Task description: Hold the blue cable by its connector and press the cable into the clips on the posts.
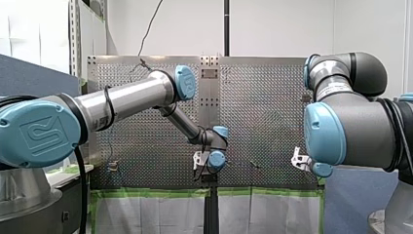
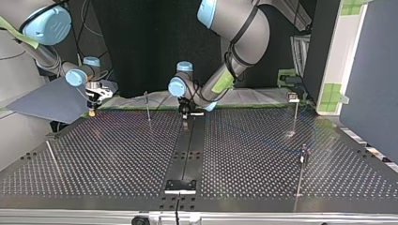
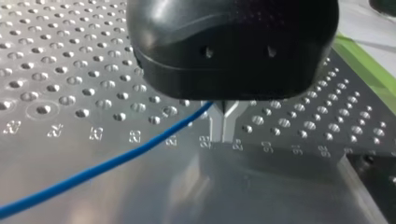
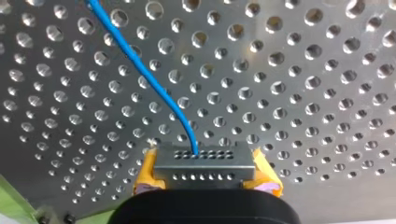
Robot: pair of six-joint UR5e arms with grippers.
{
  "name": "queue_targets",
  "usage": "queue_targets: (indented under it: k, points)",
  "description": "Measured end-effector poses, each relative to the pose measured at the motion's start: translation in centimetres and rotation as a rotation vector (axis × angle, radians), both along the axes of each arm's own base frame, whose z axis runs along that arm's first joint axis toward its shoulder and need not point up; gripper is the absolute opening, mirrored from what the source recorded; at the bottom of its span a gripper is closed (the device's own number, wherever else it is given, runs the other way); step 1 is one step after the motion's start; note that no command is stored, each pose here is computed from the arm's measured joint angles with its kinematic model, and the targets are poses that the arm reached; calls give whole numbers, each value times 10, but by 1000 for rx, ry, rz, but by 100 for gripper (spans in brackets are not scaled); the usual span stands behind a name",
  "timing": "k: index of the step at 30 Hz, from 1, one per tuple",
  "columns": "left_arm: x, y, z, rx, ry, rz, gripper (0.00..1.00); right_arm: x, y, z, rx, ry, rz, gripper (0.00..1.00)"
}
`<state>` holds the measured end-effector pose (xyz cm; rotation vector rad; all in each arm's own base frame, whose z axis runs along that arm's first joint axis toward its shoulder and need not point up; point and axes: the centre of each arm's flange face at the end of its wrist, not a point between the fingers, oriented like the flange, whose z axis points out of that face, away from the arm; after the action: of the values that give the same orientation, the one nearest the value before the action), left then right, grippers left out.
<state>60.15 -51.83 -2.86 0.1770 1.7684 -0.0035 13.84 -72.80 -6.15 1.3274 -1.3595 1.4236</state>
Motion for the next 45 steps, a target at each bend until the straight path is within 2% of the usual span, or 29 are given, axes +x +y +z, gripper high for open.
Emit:
queue_targets:
  k: [1, 2, 3, 4, 5, 6, 14, 19, 25, 30, 34, 39, 45]
  points:
    - [-1, -1, 0, 1, 2, -5, 9, 0, 0, 0, 0, 0, 1, 0]
    - [-1, -2, 0, 2, 3, -12, 29, 0, 0, 0, 0, 1, 1, 0]
    - [-2, -4, 0, 7, 5, -23, 65, 1, 0, 0, 0, 1, 1, 0]
    - [-3, -5, 0, 12, 6, -33, 65, 1, 0, 0, 0, 2, 2, 0]
    - [-5, -7, 0, 18, 7, -44, 77, 1, 0, 0, 0, 2, 3, 0]
    - [-6, -10, -1, 25, 8, -59, 100, 2, 0, 0, 0, 2, 3, 0]
    - [-30, -22, -10, 75, 64, -145, 100, 4, 1, 0, -1, 3, 6, 0]
    - [-56, -32, -12, 93, 118, -211, 100, 7, 2, 0, 2, 4, 11, 0]
    - [-91, -58, 7, 64, 124, -305, 100, 10, 4, -1, 13, 8, 16, 0]
    - [-122, -77, 11, 61, 135, -361, 100, 13, 5, -2, 22, 12, 20, 0]
    - [-144, -84, 5, 74, 153, -384, 100, 15, 7, -3, 28, 14, 24, 0]
    - [-162, -94, 4, 76, 153, -406, 100, 19, 8, -3, 34, 14, 29, 0]
    - [-175, -114, 10, 18, 116, -421, 100, 21, 9, -3, 39, 14, 33, 0]
